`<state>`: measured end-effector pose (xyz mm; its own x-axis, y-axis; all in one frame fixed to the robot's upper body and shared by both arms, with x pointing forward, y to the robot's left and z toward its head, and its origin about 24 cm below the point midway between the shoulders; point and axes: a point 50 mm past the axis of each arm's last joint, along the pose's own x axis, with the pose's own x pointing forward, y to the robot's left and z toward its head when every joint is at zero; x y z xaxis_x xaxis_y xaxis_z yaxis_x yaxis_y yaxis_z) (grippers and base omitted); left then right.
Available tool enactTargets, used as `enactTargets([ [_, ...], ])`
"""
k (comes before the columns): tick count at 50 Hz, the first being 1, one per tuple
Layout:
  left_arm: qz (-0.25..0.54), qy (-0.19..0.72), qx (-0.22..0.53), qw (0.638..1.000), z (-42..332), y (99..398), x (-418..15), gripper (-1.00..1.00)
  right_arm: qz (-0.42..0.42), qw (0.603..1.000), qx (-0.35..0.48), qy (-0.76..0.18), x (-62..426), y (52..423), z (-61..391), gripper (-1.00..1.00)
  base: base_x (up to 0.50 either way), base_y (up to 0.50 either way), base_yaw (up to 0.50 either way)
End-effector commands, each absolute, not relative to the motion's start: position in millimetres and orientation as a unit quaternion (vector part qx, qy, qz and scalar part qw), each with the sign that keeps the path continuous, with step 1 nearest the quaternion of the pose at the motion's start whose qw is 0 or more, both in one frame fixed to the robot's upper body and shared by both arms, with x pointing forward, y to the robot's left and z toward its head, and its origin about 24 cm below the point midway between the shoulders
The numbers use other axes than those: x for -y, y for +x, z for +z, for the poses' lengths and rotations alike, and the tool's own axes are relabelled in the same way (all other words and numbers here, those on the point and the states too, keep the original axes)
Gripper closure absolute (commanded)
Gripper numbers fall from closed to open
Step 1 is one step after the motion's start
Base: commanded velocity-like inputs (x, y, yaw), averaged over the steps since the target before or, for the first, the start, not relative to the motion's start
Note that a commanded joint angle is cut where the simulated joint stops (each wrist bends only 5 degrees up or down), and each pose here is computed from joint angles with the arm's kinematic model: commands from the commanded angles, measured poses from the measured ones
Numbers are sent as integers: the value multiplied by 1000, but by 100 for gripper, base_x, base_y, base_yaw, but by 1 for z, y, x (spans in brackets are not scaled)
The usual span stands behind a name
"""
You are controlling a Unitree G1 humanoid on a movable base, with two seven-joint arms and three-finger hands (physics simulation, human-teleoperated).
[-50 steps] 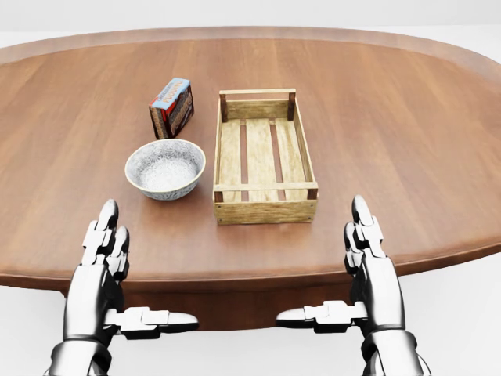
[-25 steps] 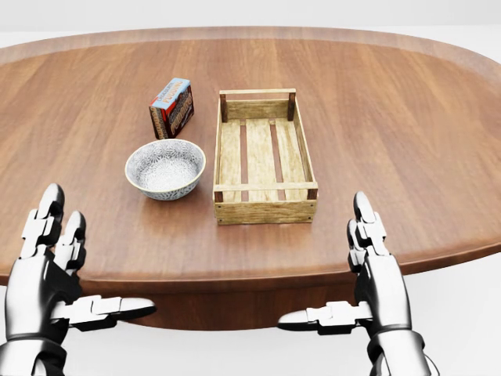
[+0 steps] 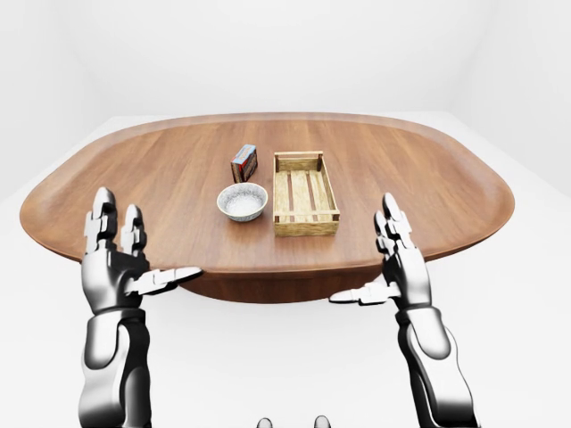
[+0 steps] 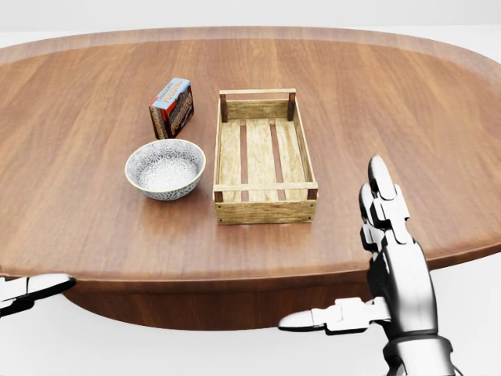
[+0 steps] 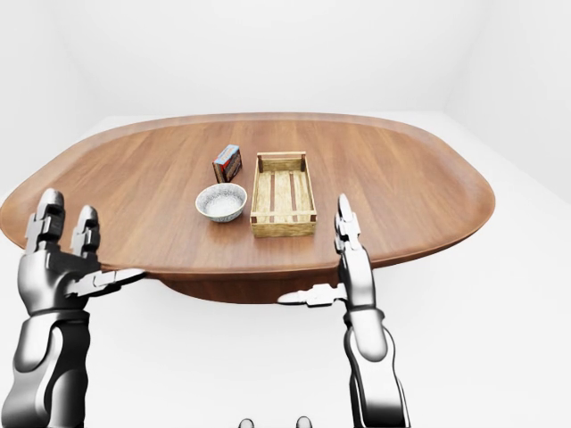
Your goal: Pick up the bowl on the left and put it in the tray.
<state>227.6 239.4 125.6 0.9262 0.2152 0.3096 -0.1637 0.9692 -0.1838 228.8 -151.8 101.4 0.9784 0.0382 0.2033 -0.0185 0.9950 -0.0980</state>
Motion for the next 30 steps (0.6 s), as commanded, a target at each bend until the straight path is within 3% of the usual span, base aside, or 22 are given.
enactTargets([
  [1, 127, -95, 220, 962, 149, 216, -261, -100, 20, 975, 209, -73, 146, 203, 150, -100, 0, 0, 0],
  [3, 135, -95, 258, 952, 166, 207, -264, -100, 21, 972, 221, -79, 146, 200, 155, -100, 0, 0, 0],
  [10, 149, -102, 250, 951, 160, 202, -275, -100, 18, 966, 243, -86, 149, 191, 165, -100, 0, 0, 0],
  [12, 156, -104, 283, 941, 176, 196, -278, -100, 17, 958, 273, -91, 149, 183, 178, -100, 0, 0, 0],
  [16, 156, -105, 259, 948, 164, 199, -278, -100, 19, 940, 323, -107, 147, 167, 198, -100, 0, 0, 0],
  [17, 160, -106, 297, 935, 183, 193, -280, -100, 20, 930, 350, -112, 145, 158, 209, -100, 0, 0, 0],
  [18, 159, -106, 289, 938, 179, 194, -280, -100, 21, 923, 367, -115, 144, 152, 215, -100, 0, 0, 0],
  [20, 158, -106, 264, 945, 166, 198, -279, -100, 19, 921, 369, -120, 143, 150, 216, -100, 0, 0, 0],
  [22, 162, -110, 308, 931, 187, 190, -283, -100, 19, 923, 363, -128, 142, 149, 215, -100, 0, 0, 0],
  [26, 165, -109, 316, 928, 191, 186, -285, -100, 15, 925, 352, -146, 141, 150, 214, -100, 0, 0, 0],
  [30, 163, -108, 280, 940, 173, 192, -284, -100, 12, 927, 337, -161, 140, 151, 213, -100, 0, 0, 0],
])
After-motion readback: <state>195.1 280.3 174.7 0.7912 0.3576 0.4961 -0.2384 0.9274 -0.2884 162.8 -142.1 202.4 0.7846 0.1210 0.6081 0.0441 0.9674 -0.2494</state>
